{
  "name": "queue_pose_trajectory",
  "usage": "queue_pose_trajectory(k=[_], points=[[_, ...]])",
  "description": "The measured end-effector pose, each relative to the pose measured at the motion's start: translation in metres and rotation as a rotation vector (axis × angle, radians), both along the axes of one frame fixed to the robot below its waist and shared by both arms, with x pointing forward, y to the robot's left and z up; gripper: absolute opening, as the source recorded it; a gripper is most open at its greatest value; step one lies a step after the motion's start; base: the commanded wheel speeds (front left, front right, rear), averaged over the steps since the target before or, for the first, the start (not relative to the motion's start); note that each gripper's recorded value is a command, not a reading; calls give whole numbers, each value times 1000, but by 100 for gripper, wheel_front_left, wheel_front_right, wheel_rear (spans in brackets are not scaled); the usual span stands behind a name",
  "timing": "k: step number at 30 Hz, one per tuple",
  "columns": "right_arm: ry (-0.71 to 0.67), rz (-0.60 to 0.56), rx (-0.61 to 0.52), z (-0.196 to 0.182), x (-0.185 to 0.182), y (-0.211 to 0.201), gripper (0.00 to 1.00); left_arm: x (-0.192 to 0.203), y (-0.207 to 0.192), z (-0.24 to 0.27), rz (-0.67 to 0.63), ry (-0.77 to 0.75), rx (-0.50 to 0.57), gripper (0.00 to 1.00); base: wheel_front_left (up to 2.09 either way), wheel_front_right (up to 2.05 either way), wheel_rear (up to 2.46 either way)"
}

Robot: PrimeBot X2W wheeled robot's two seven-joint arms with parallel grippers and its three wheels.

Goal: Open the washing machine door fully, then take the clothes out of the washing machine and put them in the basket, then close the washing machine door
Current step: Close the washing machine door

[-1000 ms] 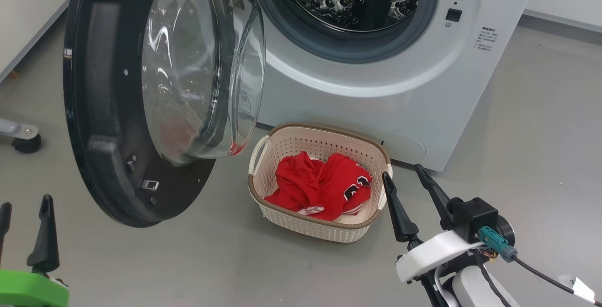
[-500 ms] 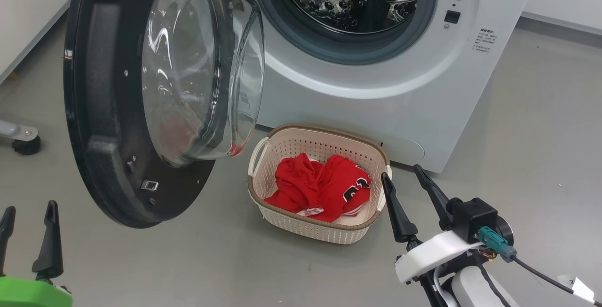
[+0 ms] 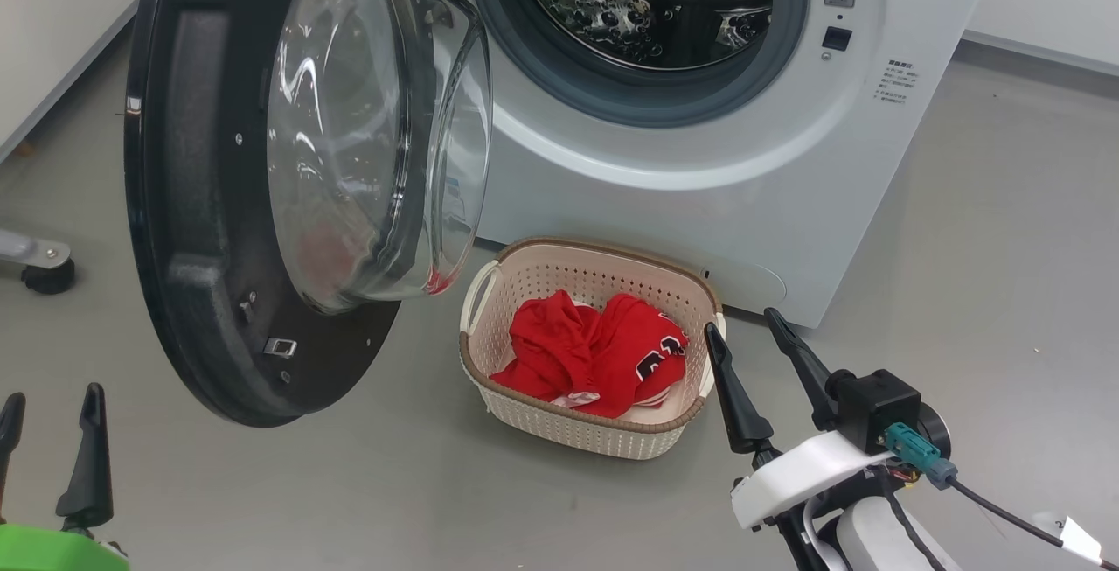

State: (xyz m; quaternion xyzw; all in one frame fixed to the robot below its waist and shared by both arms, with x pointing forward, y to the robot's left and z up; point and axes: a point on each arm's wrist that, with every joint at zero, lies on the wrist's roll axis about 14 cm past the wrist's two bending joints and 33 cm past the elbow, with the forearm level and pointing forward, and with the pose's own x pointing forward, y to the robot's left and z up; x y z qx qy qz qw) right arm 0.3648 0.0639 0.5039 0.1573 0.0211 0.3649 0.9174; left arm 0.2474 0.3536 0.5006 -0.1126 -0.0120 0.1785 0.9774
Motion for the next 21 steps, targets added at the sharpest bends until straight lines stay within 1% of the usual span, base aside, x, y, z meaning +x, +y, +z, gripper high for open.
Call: queue_pose_trajectory(k=[17,18,19,20,21], points=[[-2,-3,7,2,-2,-1,100,-1,0,-7,0,10,-11,100,0,0,0],[-1,-4,7,2,-2,-1,100,-1,0,-7,1,10,-13,95,0,0,0],[-1,-4,7,2,-2,-2,100,-1,0,-7,1,11,-14,52,0,0,0],[0,-5,7,2,-2,-2,100,-1,0,-8,0,11,-15,18,0,0,0],[1,-6,7,2,-2,-2,100,-1,-1,-8,-3,12,-15,0,0,0,0]])
